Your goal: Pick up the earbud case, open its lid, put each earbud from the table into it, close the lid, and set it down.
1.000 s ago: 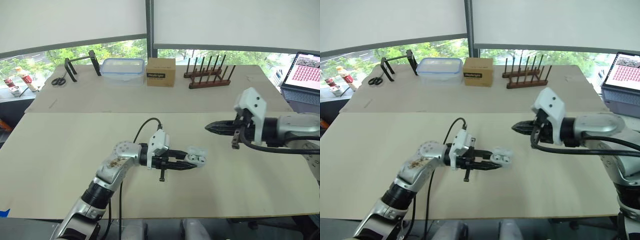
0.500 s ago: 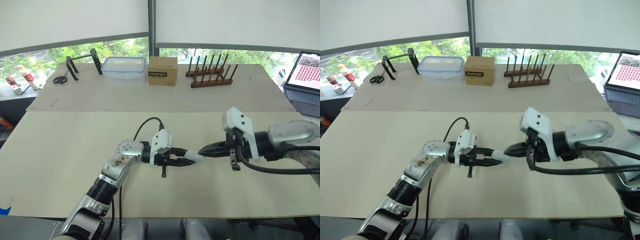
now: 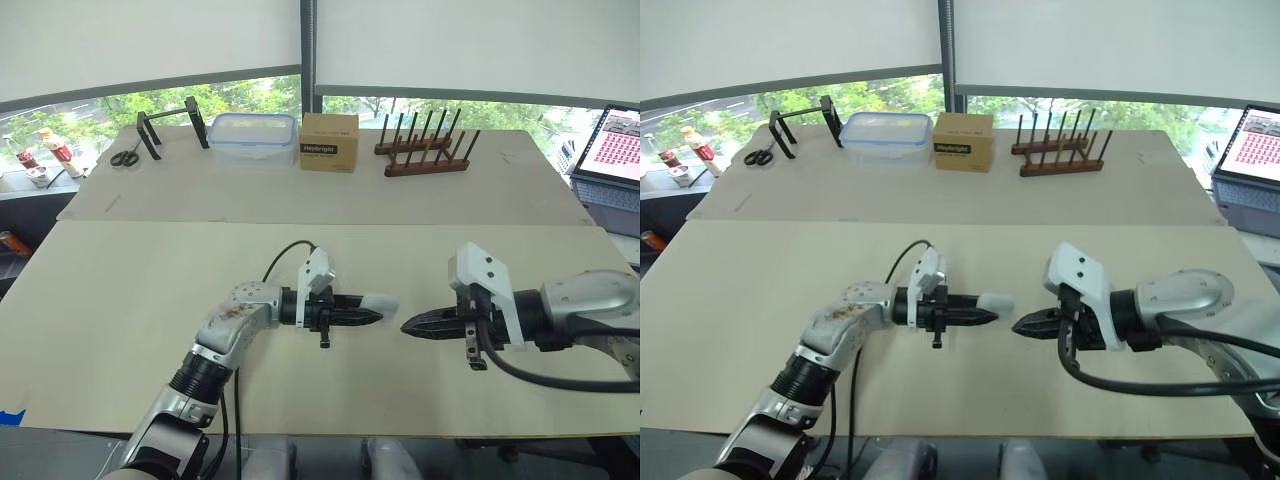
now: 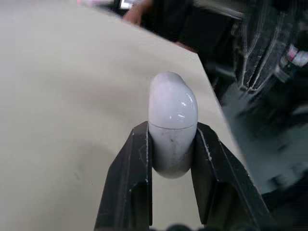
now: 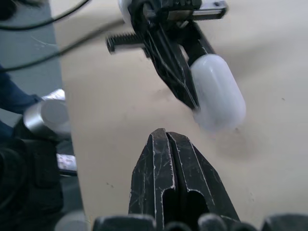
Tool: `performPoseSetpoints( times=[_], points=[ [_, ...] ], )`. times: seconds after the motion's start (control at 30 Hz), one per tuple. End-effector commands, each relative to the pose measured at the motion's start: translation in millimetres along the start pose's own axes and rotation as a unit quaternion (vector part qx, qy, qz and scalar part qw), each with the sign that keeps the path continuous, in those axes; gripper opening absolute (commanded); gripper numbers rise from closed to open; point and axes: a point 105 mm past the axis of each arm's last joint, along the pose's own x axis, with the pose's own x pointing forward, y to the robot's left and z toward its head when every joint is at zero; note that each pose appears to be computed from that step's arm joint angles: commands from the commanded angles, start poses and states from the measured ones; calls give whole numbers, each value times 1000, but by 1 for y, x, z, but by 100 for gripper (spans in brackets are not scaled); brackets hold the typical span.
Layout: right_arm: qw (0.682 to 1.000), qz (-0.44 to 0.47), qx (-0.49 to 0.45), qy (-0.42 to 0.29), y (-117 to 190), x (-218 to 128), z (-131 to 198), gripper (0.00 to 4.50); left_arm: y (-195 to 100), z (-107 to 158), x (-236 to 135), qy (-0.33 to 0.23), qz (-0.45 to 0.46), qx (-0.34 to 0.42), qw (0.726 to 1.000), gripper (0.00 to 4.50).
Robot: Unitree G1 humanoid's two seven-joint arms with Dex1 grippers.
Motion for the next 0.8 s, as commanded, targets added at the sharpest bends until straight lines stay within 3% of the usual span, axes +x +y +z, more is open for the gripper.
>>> performPoseSetpoints(
  times=[0.03, 0.33, 0.53, 0.6, 0.67, 0.8],
  points=[
    [996, -64, -58, -13, -13, -7, 6, 0, 7, 2, 4, 14, 15, -108, 994, 58],
    [993, -89, -70, -15, -19, -2, -1, 0, 43, -6, 6, 20, 96, -182, 978, 58],
    [993, -90, -79, -9, -22, -2, -4, 0, 59, -16, -9, 46, 143, -137, 979, 343],
    [994, -75, -84, -1, -18, -4, -6, 0, 60, -13, -19, 54, 154, -80, 983, 423],
    [994, -67, -90, 6, -17, -6, -7, 0, 60, -6, -32, 68, 166, 23, 983, 440],
    [992, -69, -105, 17, -23, -12, -8, 124, 42, 29, -51, 44, 161, 212, 963, 450]
  ],
)
